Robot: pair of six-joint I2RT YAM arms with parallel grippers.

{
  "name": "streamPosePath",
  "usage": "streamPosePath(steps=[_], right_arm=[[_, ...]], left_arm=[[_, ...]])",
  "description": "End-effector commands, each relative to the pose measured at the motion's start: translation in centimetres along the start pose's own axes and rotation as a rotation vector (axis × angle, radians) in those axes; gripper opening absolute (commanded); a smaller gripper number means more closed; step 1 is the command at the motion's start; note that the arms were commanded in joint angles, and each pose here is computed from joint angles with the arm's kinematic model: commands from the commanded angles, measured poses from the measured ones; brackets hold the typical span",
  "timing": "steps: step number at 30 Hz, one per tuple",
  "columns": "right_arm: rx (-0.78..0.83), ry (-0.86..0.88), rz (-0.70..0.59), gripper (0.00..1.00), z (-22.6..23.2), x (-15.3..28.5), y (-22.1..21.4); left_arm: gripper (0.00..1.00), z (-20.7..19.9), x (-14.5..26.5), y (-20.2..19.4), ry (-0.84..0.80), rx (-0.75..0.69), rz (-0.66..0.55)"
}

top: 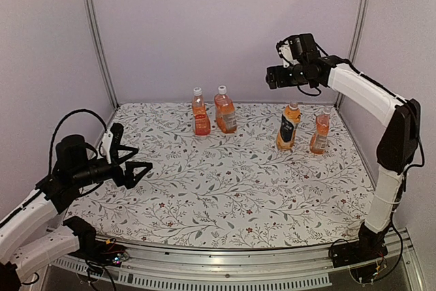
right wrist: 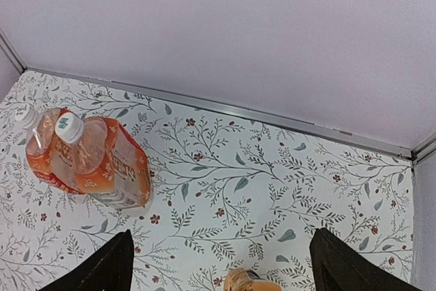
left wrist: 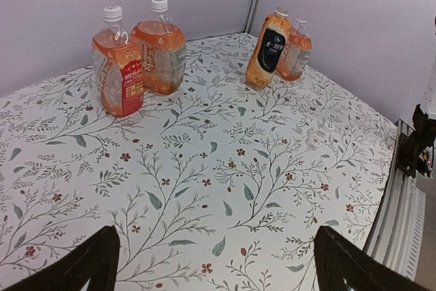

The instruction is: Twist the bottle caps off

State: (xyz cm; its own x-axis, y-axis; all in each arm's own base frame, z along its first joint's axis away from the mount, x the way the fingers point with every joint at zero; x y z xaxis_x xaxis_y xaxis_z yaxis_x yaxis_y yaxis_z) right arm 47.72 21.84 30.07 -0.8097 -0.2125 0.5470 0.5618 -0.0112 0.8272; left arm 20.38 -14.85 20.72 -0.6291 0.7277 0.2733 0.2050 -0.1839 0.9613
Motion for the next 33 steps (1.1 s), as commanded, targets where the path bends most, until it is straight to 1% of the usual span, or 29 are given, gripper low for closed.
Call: streamPosePath(steps=[1, 4, 8, 12, 16, 18, 25, 27, 29, 33], right_arm=[[0.053, 0.111, 0.044, 0.90, 4.2, -1.9, -0.4], [0.100, 0.129, 0.038, 0.90, 6.6, -3.3, -0.3], [0.094, 0.190, 0.019, 0.90, 9.5, -5.3, -0.3], [0.100, 0.255, 0.005, 0.90, 12.4, -7.6, -1.4], [0.155, 0.273, 0.028, 0.92, 14.9, -10.0, -4.0], [0.220, 0.245, 0.030, 0.93, 15.3, -11.0, -5.2], [0.212, 0.095, 0.050, 0.95, 13.4, -14.1, -7.7], [0.219, 0.096, 0.058, 0.95, 13.4, -14.8, -8.3], [0.230, 0.136, 0.074, 0.94, 14.0, -15.4, -9.2], [0.243, 0.143, 0.095, 0.88, 14.0, -17.0, -10.9]], left_arm=[[1.00, 0.8, 0.1, 0.8, 0.030, 0.010, -0.011], [1.00, 1.4, 0.1, 1.0, 0.061, 0.022, -0.005], [1.00, 2.0, -0.1, 1.3, 0.084, 0.026, -0.003], [1.00, 2.0, -0.3, 1.2, 0.079, 0.030, 0.004], [1.00, 2.1, -0.3, 1.2, 0.080, 0.028, 0.007], [1.00, 2.1, -0.3, 1.2, 0.082, 0.029, 0.008], [1.00, 2.2, -0.5, 0.9, 0.077, 0.031, 0.013], [1.00, 2.2, -0.7, 1.0, 0.075, 0.033, 0.011], [0.99, 2.2, -0.7, 0.9, 0.072, 0.034, 0.013], [0.99, 2.3, -0.8, 0.9, 0.076, 0.031, 0.020]])
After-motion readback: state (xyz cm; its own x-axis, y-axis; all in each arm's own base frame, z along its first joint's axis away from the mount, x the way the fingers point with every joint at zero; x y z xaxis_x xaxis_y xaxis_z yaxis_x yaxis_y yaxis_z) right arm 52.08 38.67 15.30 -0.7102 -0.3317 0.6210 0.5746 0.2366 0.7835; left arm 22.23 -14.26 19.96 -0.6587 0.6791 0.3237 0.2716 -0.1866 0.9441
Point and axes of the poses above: each gripper's point midway between its finger pads, its own x axis back along the fingers, its own z axis along the line the jaws close on, y = z × x, the point moved 3 cm from there along x, back along the fingers, and after that the axes turned 10 degrees about -x, right-handed, at the moved point
